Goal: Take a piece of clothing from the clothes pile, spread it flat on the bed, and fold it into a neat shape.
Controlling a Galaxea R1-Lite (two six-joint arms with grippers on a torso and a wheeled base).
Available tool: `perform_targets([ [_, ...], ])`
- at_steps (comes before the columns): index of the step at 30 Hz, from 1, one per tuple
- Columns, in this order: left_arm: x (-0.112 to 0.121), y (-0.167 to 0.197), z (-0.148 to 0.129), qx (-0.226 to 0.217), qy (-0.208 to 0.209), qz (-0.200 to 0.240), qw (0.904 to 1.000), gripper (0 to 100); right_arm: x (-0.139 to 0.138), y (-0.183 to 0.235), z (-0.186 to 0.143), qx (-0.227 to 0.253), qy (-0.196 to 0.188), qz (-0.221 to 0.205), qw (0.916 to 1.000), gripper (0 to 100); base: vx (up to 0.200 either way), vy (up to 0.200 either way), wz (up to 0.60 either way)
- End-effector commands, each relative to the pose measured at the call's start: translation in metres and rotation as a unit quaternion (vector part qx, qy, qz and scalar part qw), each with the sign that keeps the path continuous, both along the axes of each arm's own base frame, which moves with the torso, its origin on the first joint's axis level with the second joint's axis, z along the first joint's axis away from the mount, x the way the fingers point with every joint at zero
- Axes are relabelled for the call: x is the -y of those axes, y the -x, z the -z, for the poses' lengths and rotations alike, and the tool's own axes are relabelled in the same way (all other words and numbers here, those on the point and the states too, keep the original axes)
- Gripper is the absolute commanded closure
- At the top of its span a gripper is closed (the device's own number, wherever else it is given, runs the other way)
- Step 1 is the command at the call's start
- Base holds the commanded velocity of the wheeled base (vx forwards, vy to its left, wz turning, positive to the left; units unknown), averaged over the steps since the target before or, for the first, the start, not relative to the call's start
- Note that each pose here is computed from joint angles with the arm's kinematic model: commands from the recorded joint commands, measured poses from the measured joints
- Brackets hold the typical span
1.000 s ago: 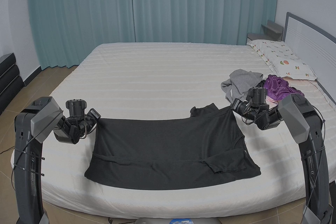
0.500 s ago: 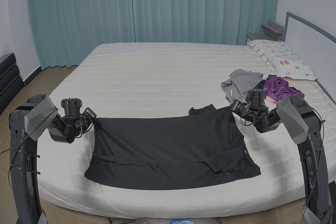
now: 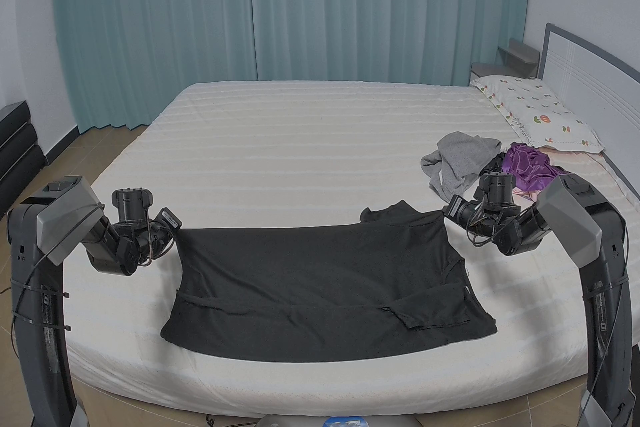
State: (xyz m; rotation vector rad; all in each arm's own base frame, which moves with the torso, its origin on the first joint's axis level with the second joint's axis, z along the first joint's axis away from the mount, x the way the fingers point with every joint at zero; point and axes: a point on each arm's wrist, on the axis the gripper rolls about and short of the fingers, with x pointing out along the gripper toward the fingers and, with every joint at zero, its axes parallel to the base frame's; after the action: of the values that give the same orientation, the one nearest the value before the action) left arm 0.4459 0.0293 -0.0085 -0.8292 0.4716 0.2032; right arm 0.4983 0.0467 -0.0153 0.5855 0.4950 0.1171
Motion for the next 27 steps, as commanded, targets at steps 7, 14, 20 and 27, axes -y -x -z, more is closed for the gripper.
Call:
perform_targets([
  [7, 0.000, 0.022, -0.015, -0.011, -0.010, 0.022, 0.9996, 100, 0.007, 0.037, -0.019, -0.014, -0.013, -0.028, 0.9994, 100, 0.000, 0.000, 0.00],
  [14, -0.002, 0.040, -0.018, -0.028, -0.002, 0.026, 0.9993, 100, 0.016, 0.068, -0.022, -0.029, -0.024, -0.043, 0.9984, 100, 0.000, 0.000, 0.00],
  [20, -0.001, 0.052, -0.021, -0.031, -0.001, 0.027, 0.9992, 100, 0.022, 0.086, -0.014, -0.050, -0.030, -0.048, 0.9971, 100, 0.000, 0.000, 0.00],
  [27, 0.003, 0.079, -0.010, -0.076, 0.005, 0.043, 0.9962, 100, 0.028, 0.102, -0.001, -0.074, -0.034, -0.050, 0.9955, 100, 0.000, 0.000, 0.00],
])
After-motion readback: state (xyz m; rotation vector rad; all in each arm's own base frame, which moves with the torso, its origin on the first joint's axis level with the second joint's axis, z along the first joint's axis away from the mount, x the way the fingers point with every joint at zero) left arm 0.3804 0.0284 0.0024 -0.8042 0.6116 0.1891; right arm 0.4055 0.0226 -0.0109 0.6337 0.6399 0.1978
